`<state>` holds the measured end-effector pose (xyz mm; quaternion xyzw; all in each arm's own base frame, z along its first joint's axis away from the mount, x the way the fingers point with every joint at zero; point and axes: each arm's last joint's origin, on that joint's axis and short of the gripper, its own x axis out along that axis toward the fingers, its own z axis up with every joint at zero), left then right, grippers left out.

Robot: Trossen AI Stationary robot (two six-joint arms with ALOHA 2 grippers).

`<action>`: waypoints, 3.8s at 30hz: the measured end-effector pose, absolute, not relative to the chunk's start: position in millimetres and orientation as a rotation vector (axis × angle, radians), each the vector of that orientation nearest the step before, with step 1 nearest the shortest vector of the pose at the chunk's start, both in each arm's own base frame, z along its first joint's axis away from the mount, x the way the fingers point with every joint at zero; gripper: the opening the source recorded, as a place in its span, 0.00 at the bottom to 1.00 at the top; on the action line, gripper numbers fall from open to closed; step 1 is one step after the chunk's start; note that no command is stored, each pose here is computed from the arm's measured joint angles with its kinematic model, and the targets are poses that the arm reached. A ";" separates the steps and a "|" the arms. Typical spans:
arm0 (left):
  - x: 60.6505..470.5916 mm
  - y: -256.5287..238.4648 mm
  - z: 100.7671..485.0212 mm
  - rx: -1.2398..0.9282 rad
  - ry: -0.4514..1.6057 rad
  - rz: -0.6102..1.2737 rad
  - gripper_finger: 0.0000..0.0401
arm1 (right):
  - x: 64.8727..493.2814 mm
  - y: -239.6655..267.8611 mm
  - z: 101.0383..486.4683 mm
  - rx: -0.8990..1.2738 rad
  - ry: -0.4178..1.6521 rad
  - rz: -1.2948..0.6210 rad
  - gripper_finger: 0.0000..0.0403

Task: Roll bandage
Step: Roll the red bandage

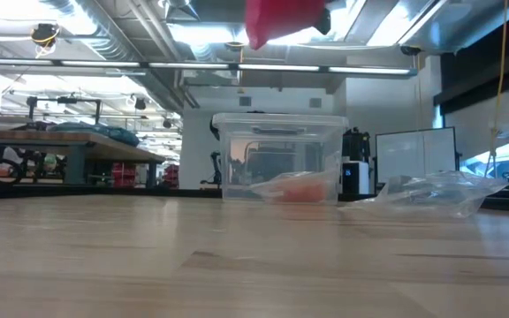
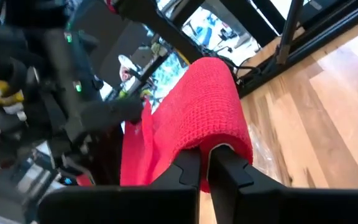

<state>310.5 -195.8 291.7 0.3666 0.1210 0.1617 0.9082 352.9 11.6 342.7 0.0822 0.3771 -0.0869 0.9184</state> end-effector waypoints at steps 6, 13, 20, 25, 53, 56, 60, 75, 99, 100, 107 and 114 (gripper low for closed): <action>320.1 -179.2 284.8 0.582 0.272 0.337 0.01 | 349.9 11.0 347.7 0.175 0.755 -0.197 0.58; 333.2 -159.3 278.5 0.370 0.293 0.226 0.01 | 354.7 6.0 341.5 0.162 0.732 -0.390 0.62; 337.6 -147.7 271.6 0.264 0.352 0.182 0.01 | 350.2 2.4 327.8 0.286 0.879 -0.348 0.62; 337.8 -146.3 269.9 0.247 0.367 0.170 0.01 | 342.9 3.7 334.7 0.298 0.901 -0.330 0.62; 338.3 -144.0 265.6 0.229 0.422 0.056 0.01 | 329.3 6.8 393.4 0.365 0.917 -0.235 0.62; 338.6 -143.3 265.7 0.227 0.421 0.065 0.01 | 330.2 1.3 401.0 0.267 0.817 -0.390 0.62; 338.4 -143.6 265.7 0.229 0.421 0.063 0.01 | 330.3 0.4 396.3 0.240 0.851 -0.420 0.62; 338.3 -143.7 265.4 0.242 0.425 0.057 0.01 | 308.8 -0.3 389.3 0.089 1.016 -0.579 0.62; 282.9 -184.2 350.4 0.267 0.173 0.200 0.01 | 207.5 132.8 289.0 -0.055 0.406 -0.024 0.62; 283.4 -183.3 351.0 0.261 0.169 0.204 0.01 | 208.3 133.0 276.5 -0.056 0.398 -0.022 0.62; 284.8 -182.1 353.4 0.251 0.150 0.208 0.01 | 226.9 134.1 232.3 0.031 0.290 -0.009 0.62; 284.5 -183.8 357.3 0.240 0.118 0.204 0.01 | 250.1 149.0 205.4 -0.034 0.205 0.016 0.55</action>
